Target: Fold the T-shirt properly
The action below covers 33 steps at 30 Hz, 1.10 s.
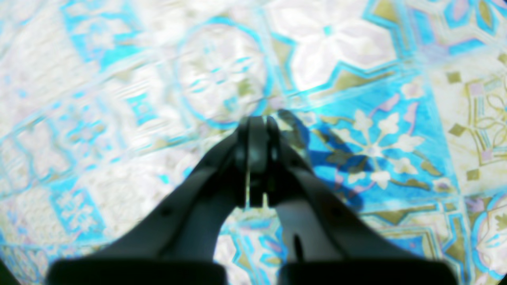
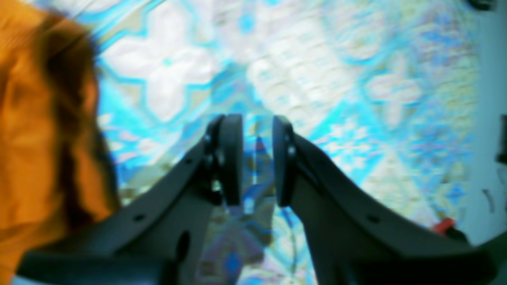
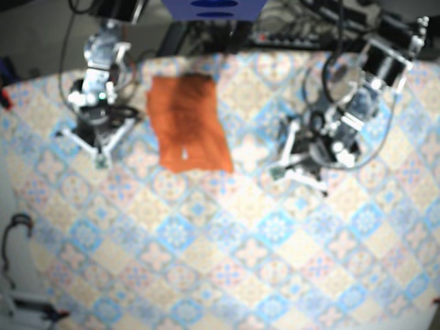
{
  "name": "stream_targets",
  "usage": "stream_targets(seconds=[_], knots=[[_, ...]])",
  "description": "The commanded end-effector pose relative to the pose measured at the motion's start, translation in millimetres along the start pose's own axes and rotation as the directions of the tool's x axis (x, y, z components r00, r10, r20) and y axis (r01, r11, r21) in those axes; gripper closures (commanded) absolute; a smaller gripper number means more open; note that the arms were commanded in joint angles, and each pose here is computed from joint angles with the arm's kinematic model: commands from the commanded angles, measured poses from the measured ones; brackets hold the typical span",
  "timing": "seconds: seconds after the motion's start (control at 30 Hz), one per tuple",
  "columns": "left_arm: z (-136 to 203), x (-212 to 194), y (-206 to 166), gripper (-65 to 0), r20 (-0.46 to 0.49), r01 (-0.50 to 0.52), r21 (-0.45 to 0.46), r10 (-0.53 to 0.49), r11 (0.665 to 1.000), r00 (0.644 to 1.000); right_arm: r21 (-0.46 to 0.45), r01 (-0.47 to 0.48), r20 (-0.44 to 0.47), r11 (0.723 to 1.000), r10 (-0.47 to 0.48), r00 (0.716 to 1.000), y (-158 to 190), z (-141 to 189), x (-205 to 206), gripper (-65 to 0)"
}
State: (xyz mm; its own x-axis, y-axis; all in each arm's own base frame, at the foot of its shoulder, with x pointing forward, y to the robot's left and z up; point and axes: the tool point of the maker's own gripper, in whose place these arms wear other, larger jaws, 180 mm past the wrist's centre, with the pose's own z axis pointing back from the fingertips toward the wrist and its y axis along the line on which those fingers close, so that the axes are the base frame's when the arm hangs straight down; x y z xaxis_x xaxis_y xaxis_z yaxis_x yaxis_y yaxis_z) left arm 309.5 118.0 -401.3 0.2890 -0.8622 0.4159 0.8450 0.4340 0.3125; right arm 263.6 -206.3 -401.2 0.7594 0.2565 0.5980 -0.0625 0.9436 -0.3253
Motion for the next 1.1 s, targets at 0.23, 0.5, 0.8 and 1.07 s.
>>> stream_targets(seconds=[0.23,0.5,0.8,1.07], knots=[[60.1,-83.7,-37.1,0.0,-0.155,0.045,-0.017,-0.047,0.999,0.987,-0.038,-0.047,-0.202,0.998,0.038,0.979,-18.1,40.2,-103.7,-13.2],[117.2,-161.6,-99.3,0.0,-0.312,-0.088,-0.063,0.064,0.994,0.948,0.068,-0.111,-0.398,0.992,0.129,0.908,1.4,105.9,-216.2,-13.1],[167.6,-216.0,-200.3,0.0,-0.436,-0.225,-0.244,0.101,0.943,0.895,0.160,-0.117,-0.559,0.980,0.187,0.808,13.7,165.1,-288.9,-13.1],[167.8,-274.2,-276.6,0.0,-0.543,-0.469,-0.273,0.268,0.840,0.796,0.285,0.025,-0.696,0.958,0.189,0.693,67.6,192.5,-386.7,-13.1]])
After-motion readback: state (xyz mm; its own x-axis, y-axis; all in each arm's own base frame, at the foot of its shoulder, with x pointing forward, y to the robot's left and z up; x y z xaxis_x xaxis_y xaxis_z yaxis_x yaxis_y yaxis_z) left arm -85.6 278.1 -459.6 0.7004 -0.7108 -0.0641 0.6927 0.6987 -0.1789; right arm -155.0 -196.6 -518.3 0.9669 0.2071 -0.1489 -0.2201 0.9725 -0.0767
